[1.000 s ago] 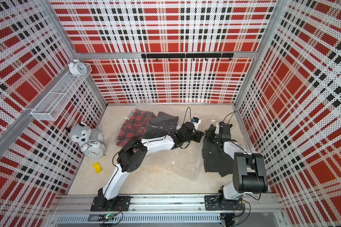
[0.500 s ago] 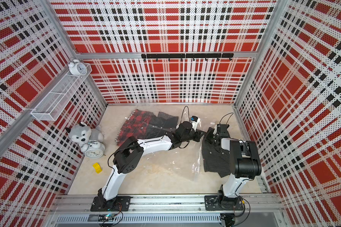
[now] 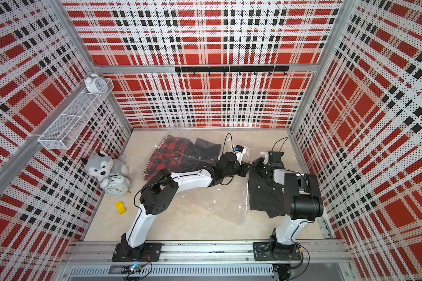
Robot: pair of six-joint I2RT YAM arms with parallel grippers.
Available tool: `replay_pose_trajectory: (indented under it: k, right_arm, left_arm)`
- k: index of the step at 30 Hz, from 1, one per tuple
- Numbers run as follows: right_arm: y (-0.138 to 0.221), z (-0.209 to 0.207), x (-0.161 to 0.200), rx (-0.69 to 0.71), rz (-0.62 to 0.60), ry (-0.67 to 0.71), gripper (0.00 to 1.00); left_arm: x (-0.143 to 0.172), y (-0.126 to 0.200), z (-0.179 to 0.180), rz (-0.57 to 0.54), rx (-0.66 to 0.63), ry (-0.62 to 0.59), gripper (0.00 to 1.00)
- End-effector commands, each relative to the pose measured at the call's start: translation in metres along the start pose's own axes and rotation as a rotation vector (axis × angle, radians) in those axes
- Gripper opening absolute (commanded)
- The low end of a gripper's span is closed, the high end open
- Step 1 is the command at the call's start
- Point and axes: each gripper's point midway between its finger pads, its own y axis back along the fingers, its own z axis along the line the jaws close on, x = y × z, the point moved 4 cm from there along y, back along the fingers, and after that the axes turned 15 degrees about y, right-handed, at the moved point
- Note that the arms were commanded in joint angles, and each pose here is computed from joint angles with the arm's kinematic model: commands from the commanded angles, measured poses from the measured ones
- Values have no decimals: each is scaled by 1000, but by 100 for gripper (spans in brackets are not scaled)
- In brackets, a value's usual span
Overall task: Place the folded shirt into the vacuum bag
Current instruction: Place the shirt in the vacuum bag.
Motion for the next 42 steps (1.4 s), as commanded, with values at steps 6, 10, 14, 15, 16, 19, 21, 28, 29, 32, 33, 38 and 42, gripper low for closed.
replay_pose_trajectory:
  k: [6, 10, 14, 15, 16, 19, 21, 28, 29, 32, 33, 38, 42]
  right_arm:
    - [43, 2, 20, 83, -7, 81, 72]
    - [70, 3, 33, 138, -14, 119, 77]
    - [95, 4, 50, 166, -18, 133, 78]
    - [100, 4, 56, 170, -19, 133, 77]
    - [105, 4, 62, 171, -18, 132, 78]
    - [114, 3, 80, 166, -8, 117, 73]
    - [117, 3, 91, 159, 6, 109, 71]
    - [113, 10, 128, 160, 60, 111, 64]
    - [111, 9, 133, 169, 73, 111, 63]
    - [106, 7, 145, 176, 106, 112, 60]
    - [105, 7, 147, 180, 110, 115, 59]
    - [99, 10, 151, 210, 140, 151, 57]
    - [94, 8, 157, 254, 175, 176, 58]
  left_arm:
    - [-19, 9, -7, -46, 21, -5, 0]
    - [-21, 11, -6, -54, 13, -9, 0]
    - [-20, 10, -4, -50, 8, -8, 0]
    - [-19, 9, -3, -47, 7, -8, 0]
    - [-18, 8, -2, -43, 6, -7, 0]
    - [-15, 6, 0, -40, 3, -6, 0]
    - [-14, 5, 2, -39, -2, -6, 0]
    - [-17, 2, 7, -42, -11, -10, 0]
    - [-18, 0, 8, -41, -13, -10, 0]
    - [-19, -5, 10, -34, -16, -16, 0]
    - [-19, -7, 11, -30, -17, -17, 0]
    - [-19, -12, 12, -22, -14, -19, 0]
    - [-17, -15, 12, -8, -7, -18, 0]
